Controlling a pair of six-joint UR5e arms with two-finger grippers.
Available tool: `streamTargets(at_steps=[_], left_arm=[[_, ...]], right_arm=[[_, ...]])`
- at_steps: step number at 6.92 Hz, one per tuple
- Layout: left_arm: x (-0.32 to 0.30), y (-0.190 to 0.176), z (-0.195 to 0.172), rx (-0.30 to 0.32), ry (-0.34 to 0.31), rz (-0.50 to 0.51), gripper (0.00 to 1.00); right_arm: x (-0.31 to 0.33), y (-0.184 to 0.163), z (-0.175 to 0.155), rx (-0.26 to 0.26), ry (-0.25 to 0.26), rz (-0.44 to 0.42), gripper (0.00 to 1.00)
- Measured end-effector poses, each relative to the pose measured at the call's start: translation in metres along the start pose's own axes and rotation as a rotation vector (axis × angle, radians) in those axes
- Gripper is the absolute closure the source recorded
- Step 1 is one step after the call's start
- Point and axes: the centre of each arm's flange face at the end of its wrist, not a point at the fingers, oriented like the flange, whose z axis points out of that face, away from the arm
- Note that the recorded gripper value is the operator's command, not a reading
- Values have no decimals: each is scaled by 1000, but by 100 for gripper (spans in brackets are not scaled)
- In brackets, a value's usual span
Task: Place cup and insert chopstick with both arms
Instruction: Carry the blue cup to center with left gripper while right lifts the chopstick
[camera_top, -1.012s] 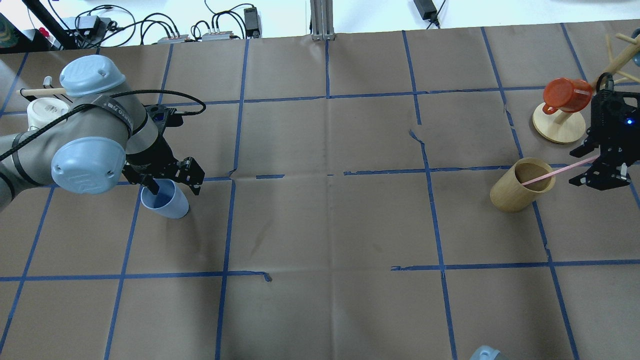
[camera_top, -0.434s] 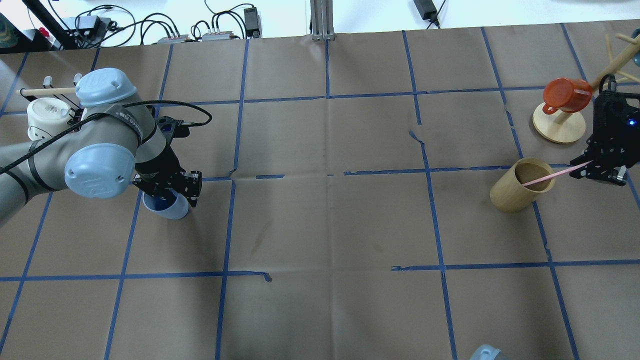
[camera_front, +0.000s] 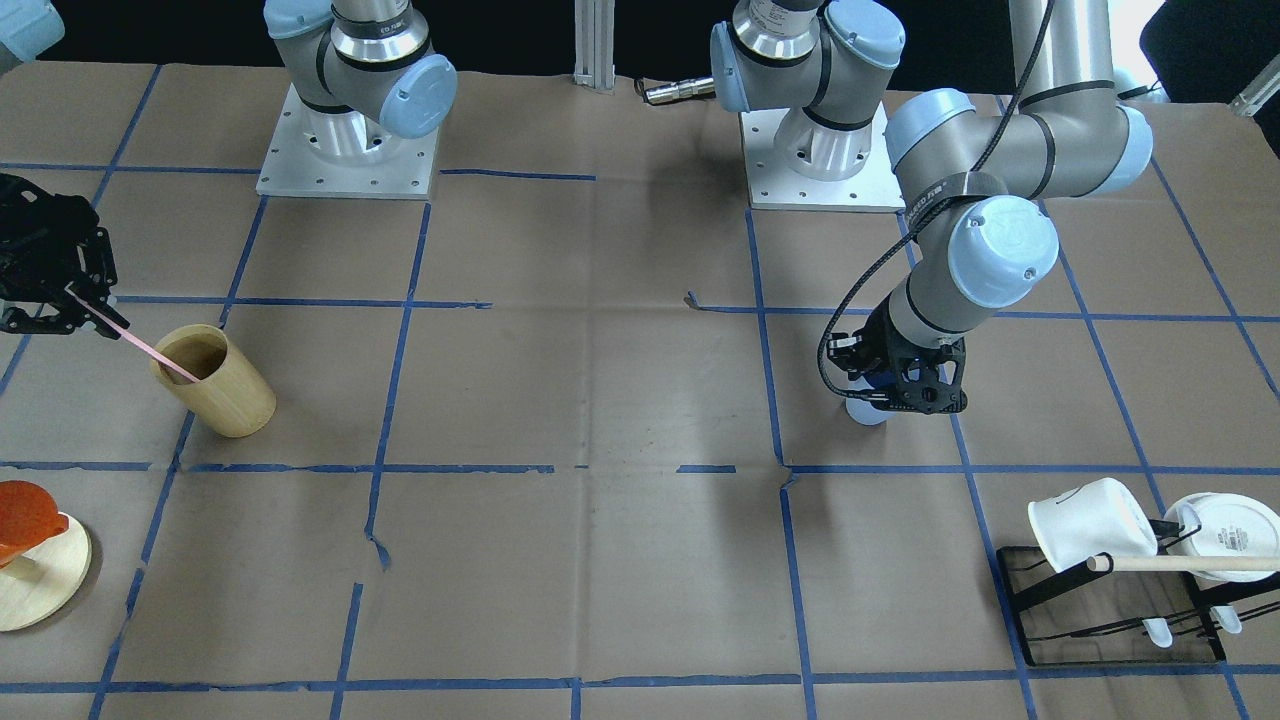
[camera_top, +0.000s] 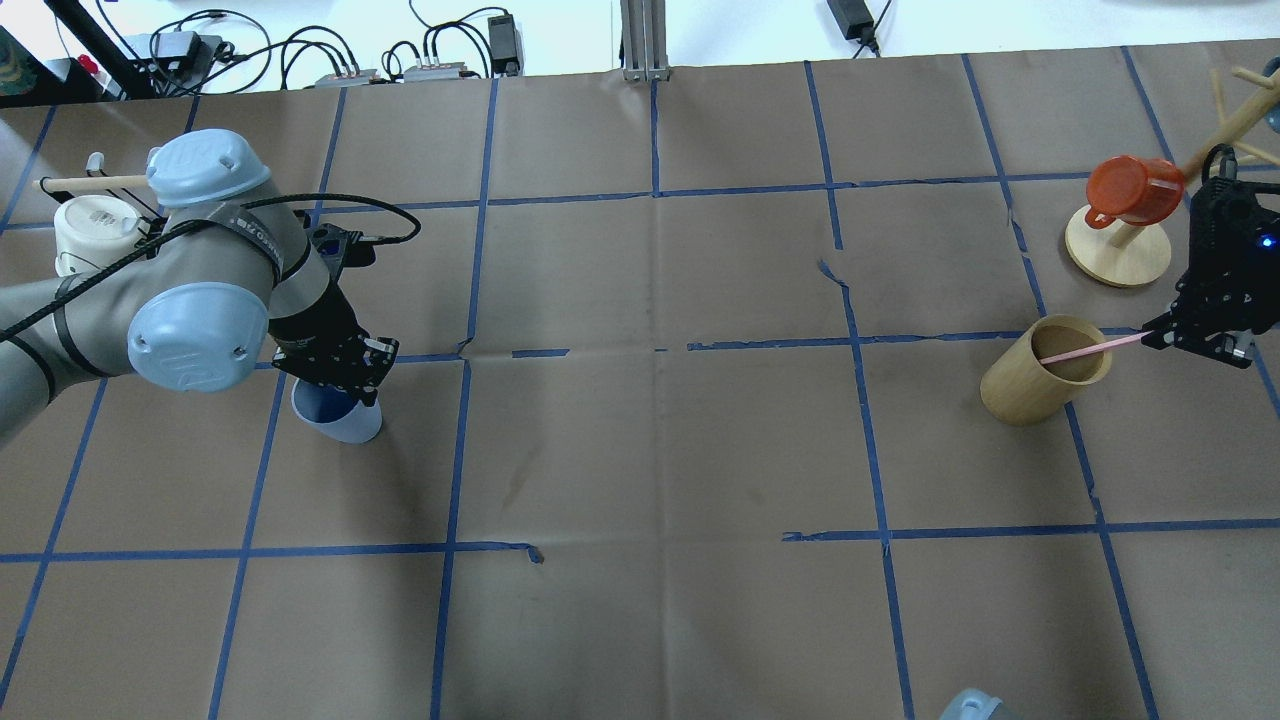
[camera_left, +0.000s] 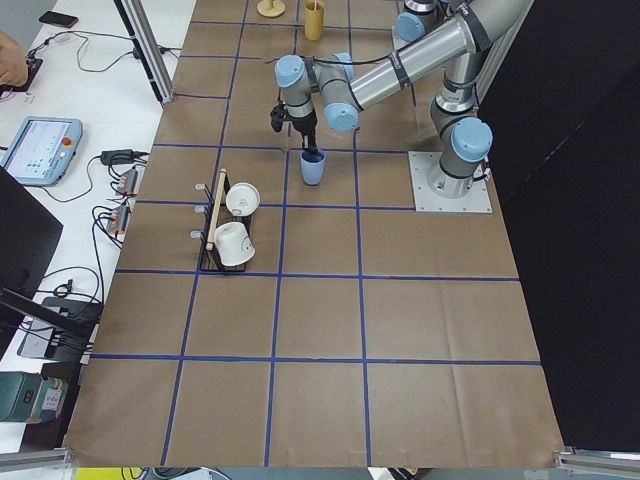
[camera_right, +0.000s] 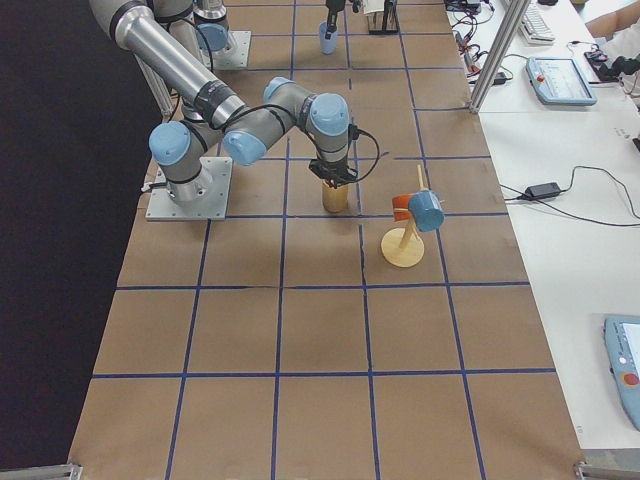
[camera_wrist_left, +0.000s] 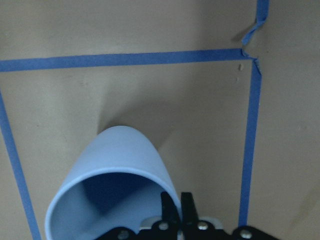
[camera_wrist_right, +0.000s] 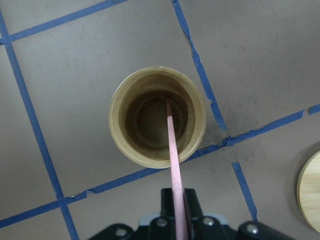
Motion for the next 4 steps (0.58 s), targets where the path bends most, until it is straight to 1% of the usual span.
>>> streamTargets(at_steps=[1, 2, 3, 4], left_arm=[[1, 1, -6, 12, -3, -18, 100], [4, -1, -13, 24, -5, -60, 100], [14, -4, -20, 34, -3, -107, 100], [38, -8, -27, 49, -3, -147, 100]], right_arm=[[1, -1, -5, -3, 9, 2, 91], [2, -1, -11, -8, 20, 7, 91], [4, -2, -19, -17, 28, 25, 91], [3, -5, -29, -30, 32, 50, 91]])
